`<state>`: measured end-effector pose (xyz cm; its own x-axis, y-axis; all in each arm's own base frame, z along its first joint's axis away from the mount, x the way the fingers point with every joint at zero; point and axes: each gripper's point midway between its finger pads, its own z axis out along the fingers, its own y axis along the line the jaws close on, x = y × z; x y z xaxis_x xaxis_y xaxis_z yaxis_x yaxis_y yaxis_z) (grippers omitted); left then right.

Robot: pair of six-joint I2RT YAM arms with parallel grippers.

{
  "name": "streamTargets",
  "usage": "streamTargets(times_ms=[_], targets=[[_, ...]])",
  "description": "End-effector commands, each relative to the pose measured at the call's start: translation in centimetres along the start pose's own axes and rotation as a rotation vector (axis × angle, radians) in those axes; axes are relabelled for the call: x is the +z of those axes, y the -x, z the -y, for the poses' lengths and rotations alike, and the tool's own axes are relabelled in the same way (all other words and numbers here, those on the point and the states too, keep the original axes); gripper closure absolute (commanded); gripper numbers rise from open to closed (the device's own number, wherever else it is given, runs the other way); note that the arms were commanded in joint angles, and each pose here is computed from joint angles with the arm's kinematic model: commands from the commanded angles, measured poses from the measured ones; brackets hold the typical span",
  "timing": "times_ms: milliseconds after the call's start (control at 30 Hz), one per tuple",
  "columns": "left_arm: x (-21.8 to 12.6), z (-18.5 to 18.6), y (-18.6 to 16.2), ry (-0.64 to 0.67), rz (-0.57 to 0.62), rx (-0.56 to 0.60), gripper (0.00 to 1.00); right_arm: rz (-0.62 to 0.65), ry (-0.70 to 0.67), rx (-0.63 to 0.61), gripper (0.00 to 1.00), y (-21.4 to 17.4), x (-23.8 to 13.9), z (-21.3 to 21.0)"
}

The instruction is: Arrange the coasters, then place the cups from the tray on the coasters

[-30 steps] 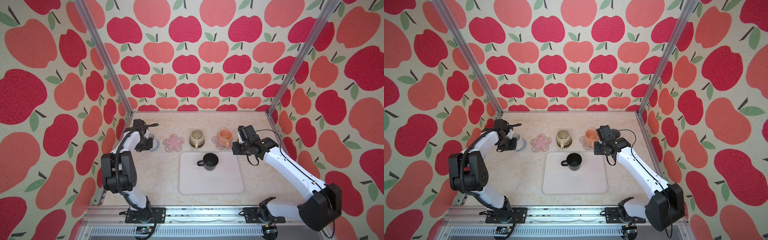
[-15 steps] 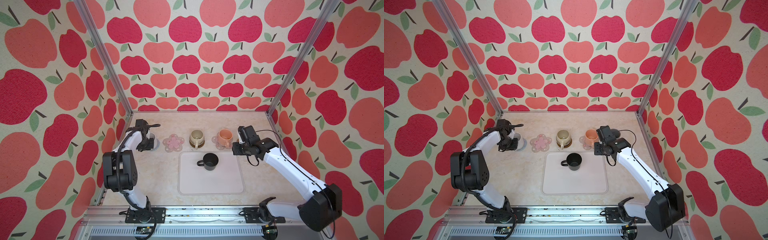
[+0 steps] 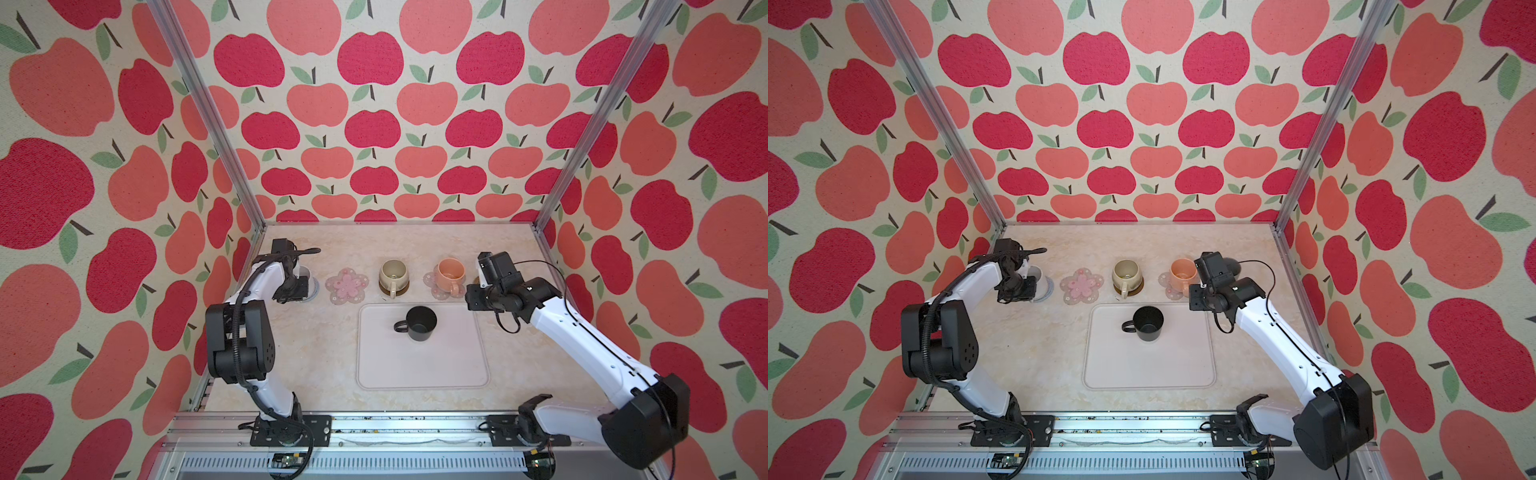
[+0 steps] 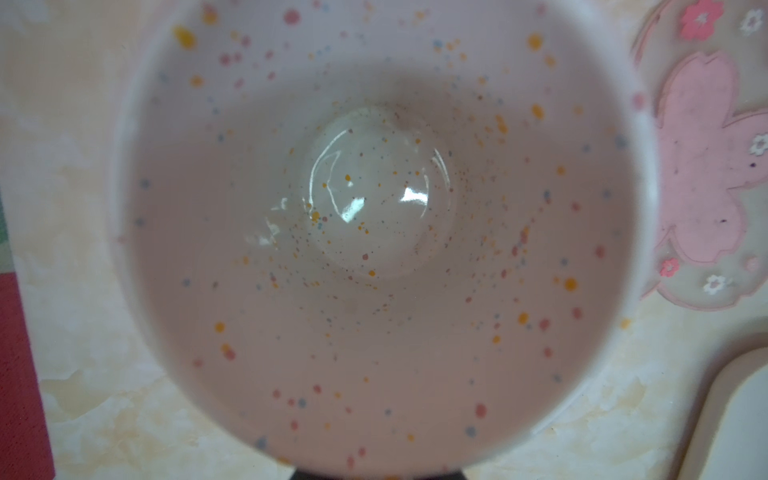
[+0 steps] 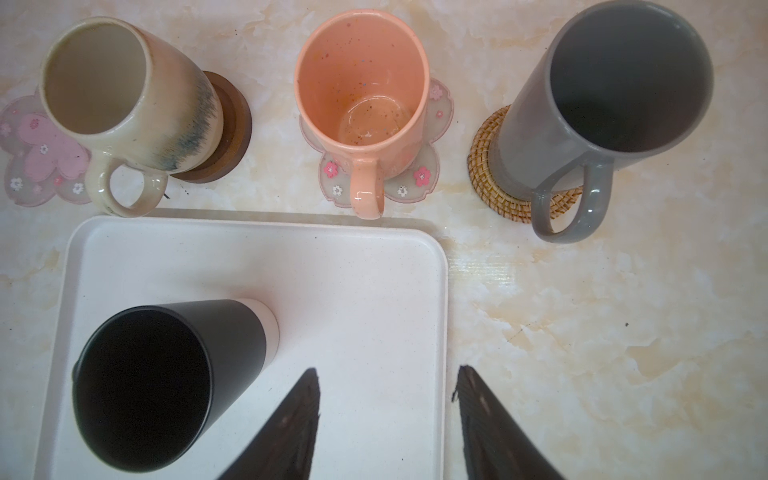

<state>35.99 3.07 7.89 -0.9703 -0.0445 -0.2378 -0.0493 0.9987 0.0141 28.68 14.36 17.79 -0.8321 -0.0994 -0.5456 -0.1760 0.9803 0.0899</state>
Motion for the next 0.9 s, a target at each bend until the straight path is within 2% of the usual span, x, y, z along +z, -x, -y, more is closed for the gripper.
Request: streamTargets(times_ms=[0,167,500,867], targets=[[-0.2,0.0,-1.4,0.01,-0.053,-0.018,0.75,0.023,-0.002,0.033,0.44,-0.2,-0.8,0.5],[-0.7,-0.4,-1.7,0.035,-0.047,-0.021,0.7,0.031,-0.006,0.037,0.44,-0.4,-1.2,0.8],[-1.5,-0.9,-2.0,0.067,-0.041,-0.021,0.7,0.038,0.002,0.045,0.43,-0.5,-1.5,0.8],[-7.3,0.0,-2.4,0.182,0.055,0.02,0.66,0.018,0.021,0.057,0.43,-1.2,-1.7,0.2]])
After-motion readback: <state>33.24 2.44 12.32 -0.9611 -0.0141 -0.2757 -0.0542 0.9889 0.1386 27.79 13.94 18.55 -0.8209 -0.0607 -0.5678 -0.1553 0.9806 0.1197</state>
